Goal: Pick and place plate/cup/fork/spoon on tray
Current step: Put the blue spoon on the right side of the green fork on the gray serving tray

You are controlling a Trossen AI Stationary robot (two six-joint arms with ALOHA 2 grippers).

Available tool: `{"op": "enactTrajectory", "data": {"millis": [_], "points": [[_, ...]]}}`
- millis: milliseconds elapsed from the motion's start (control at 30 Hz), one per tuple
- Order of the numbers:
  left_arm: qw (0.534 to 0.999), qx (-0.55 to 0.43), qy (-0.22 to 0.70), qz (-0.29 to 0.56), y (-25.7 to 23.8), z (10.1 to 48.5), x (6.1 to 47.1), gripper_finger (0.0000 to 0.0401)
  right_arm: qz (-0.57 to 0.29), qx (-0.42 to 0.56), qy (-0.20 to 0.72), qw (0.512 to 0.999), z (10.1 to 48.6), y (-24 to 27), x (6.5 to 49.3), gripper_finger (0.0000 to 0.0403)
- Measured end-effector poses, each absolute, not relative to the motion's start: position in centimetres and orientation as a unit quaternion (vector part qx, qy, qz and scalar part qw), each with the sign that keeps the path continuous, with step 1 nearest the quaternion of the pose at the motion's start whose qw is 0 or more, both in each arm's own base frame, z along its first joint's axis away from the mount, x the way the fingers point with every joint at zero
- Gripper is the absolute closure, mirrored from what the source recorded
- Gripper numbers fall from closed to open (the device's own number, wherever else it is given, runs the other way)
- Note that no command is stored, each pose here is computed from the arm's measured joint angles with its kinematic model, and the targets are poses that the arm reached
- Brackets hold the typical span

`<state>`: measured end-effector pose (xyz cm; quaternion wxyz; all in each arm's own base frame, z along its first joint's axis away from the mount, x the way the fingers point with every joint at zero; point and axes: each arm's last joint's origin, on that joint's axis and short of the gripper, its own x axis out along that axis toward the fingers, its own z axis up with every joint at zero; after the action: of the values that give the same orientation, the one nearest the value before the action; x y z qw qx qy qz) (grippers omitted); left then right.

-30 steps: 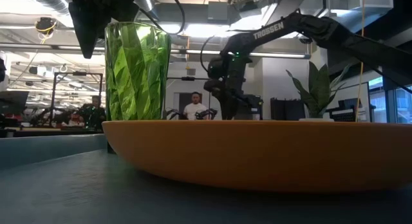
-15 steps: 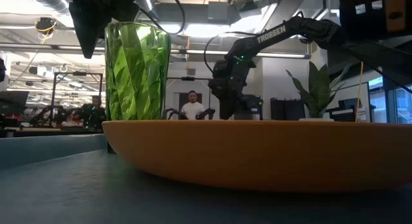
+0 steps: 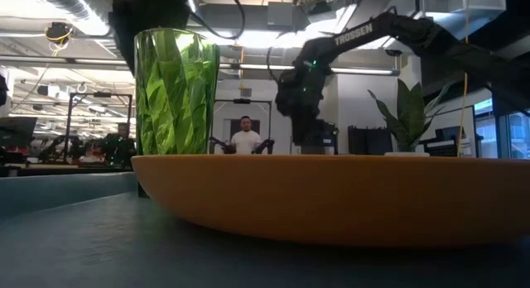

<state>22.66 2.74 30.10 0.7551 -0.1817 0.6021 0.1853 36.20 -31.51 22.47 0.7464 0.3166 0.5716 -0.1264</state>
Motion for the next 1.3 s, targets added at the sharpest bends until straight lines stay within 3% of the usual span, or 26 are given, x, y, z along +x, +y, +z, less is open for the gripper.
{"op": "enactTrajectory", "data": {"millis": [133, 600, 967, 1300], "points": [[0.771, -0.182, 0.579, 0.191, 4.7, 30.1, 23.1, 0.0401, -0.131, 0.286, 0.572, 0.758, 25.0, -30.6, 35.6, 0.0394], [0.879, -0.149, 0.407, 0.199, 14.5, 30.7, 24.9, 0.0401, -0.144, 0.181, 0.527, 0.818, 38.0, -23.0, 31.5, 0.0399], [0.877, -0.121, 0.444, 0.136, 20.3, 26.9, 31.7, 0.0401, -0.217, 0.178, 0.475, 0.834, 44.5, -18.1, 26.8, 0.0397], [0.867, -0.11, 0.475, 0.103, 20.7, 22.9, 38.3, 0.0401, -0.213, 0.167, 0.428, 0.862, 47.7, -14.7, 24.2, 0.0396]]}}
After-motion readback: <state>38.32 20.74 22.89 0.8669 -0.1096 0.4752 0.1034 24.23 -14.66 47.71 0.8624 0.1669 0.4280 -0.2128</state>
